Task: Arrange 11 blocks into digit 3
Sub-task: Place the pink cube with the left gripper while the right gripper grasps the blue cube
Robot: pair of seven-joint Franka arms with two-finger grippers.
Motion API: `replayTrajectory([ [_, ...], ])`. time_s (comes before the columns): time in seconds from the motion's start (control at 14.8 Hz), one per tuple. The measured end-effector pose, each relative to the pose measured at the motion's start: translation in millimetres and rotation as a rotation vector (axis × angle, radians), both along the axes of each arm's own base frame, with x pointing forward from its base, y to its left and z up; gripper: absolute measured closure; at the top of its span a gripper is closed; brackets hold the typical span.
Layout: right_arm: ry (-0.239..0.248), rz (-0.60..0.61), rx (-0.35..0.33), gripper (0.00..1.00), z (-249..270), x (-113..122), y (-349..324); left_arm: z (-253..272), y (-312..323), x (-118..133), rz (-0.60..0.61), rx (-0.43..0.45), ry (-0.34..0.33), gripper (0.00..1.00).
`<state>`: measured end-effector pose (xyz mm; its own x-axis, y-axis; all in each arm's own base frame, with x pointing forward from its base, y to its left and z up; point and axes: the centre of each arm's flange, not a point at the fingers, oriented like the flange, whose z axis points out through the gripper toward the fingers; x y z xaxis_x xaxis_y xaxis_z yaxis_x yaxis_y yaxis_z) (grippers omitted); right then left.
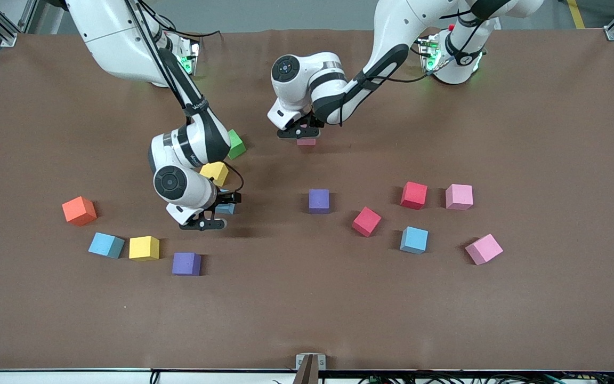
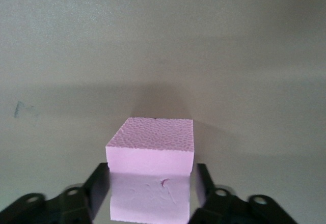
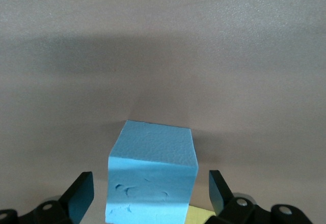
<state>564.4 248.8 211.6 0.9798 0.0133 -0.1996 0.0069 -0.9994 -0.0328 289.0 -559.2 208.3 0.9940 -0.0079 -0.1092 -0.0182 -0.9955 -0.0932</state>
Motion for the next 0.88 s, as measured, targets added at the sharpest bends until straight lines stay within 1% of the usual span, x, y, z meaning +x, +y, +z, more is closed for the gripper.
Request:
replayTrajectory([
  [0.14, 0.001, -0.001, 0.000, 0.02, -0.4, -0.2, -0.1, 0.9, 0.0, 1.8, 0.009, -0.002, -0.002, 0.01],
  [0.2, 0.002, -0.001, -0.001, 0.07, -1.1, -0.5, -0.2, 2.2, 0.0, 4.3, 0.024, -0.004, -0.005, 0.00],
  [0.27, 0.004, -0.001, -0.002, 0.07, -2.0, -0.8, -0.3, 5.3, -0.7, 7.5, 0.040, -0.008, -0.010, 0.00],
  [0.41, 0.006, -0.002, -0.003, 0.15, -3.3, -1.2, -0.5, 18.8, -2.6, 16.0, 0.063, -0.025, -0.031, 0.00],
  [0.47, 0.006, -0.002, -0.003, 0.15, -3.6, -1.3, -0.5, 29.5, -1.5, 23.1, 0.072, -0.033, -0.046, 0.00],
  [0.54, 0.007, -0.002, -0.003, 0.19, -3.8, -1.3, -0.6, 40.1, 3.3, 34.1, 0.089, -0.038, -0.062, 0.00],
  [0.61, 0.007, -0.002, -0.003, 0.19, -4.0, -1.4, -0.6, 50.7, 12.0, 52.1, 0.114, -0.045, -0.079, 0.00],
  [0.68, 0.008, -0.009, -0.004, 0.25, -4.2, -1.5, -0.6, 62.4, 23.0, 76.6, 0.138, -0.059, -0.096, 0.00],
  [0.74, 0.008, -0.025, -0.008, 0.26, -4.3, -1.6, -0.5, 73.1, 34.7, 103.3, 0.154, -0.074, -0.110, 0.00],
  [0.81, 0.009, -0.040, -0.011, 0.30, -4.4, -2.1, 0.4, 82.1, 48.0, 130.6, 0.162, -0.086, -0.120, 0.00],
  [0.88, 0.009, -0.055, -0.014, 0.38, -3.7, -2.5, 2.2, 89.1, 61.3, 155.9, 0.165, -0.098, -0.129, 0.00],
])
